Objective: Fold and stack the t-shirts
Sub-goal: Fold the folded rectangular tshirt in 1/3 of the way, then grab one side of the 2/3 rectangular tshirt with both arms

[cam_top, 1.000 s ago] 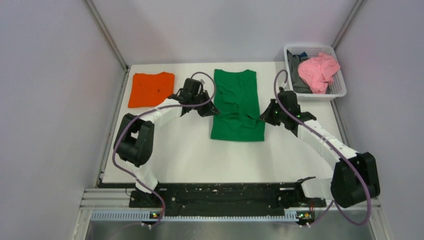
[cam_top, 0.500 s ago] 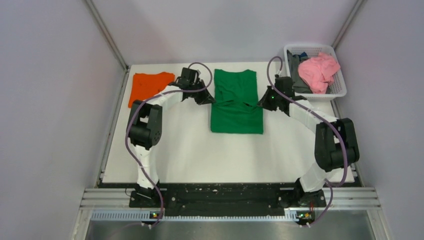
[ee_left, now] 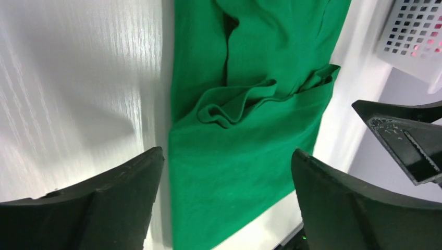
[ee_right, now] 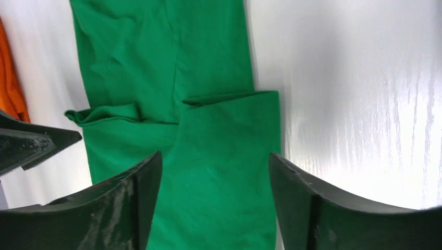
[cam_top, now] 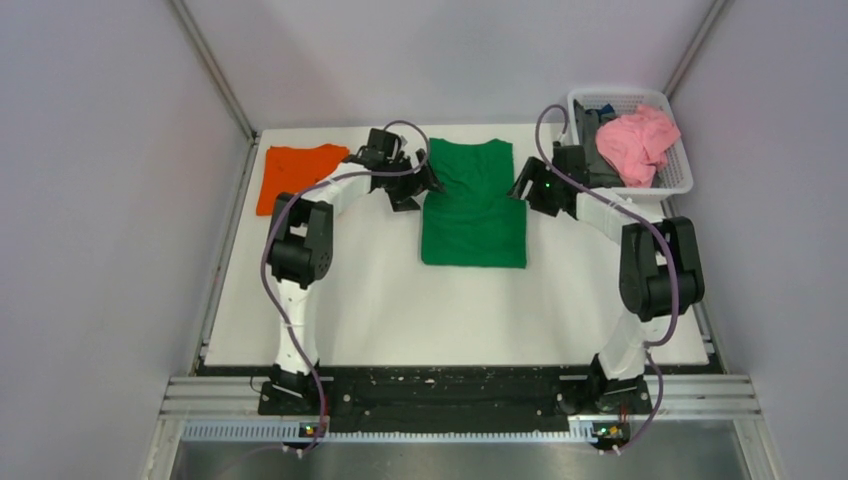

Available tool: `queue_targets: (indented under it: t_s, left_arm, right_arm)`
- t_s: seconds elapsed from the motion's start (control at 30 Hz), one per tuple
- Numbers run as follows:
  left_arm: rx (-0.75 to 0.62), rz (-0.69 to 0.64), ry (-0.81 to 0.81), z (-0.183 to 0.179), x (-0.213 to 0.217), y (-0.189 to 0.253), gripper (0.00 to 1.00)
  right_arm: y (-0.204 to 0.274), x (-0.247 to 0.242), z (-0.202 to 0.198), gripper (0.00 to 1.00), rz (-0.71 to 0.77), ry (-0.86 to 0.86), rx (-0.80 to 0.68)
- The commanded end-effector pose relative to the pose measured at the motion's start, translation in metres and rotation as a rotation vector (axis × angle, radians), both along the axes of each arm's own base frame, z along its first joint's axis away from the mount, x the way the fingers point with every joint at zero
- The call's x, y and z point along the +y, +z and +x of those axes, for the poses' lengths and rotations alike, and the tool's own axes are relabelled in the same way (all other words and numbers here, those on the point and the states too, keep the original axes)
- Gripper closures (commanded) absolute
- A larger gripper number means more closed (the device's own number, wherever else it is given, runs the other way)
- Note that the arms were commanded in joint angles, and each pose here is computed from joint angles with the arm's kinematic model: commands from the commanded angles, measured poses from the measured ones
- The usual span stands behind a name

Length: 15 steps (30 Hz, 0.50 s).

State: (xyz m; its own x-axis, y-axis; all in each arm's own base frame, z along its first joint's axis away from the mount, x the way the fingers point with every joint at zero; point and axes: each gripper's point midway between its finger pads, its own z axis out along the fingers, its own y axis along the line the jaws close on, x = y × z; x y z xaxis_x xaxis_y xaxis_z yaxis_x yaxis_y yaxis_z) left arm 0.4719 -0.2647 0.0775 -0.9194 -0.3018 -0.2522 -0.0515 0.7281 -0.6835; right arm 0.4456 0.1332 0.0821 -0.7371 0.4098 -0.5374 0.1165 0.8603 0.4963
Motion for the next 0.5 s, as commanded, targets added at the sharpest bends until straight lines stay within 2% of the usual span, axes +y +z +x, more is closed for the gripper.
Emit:
queue_targets:
  t_s: [0.0,0.17,0.37,0.47]
  left_arm:
    - [-0.089,-0.002,-0.008,-0.005,0.007,0.044,0.01]
    - [-0.111,0.058,0.051,-0.057,0.032,0.050,0.01]
    - [-0.030,0.077,0.027,-0.121,0.026,0.013,0.02]
    - [0.020,0.073,0.023,-0.133,0.019,-0.006,0.10]
  right_arm:
    - [0.047,-0.006,0.010,0.23,-0.024,0.007,-0.127]
    - [0.033,-0.010,-0.042,0.18,-0.011,0.035,-0.096]
    - [0.009,-0.007,-0.108,0.18,0.054,0.069,-0.038]
    - [-0.004,-0.008,-0.126,0.18,0.061,0.066,-0.004]
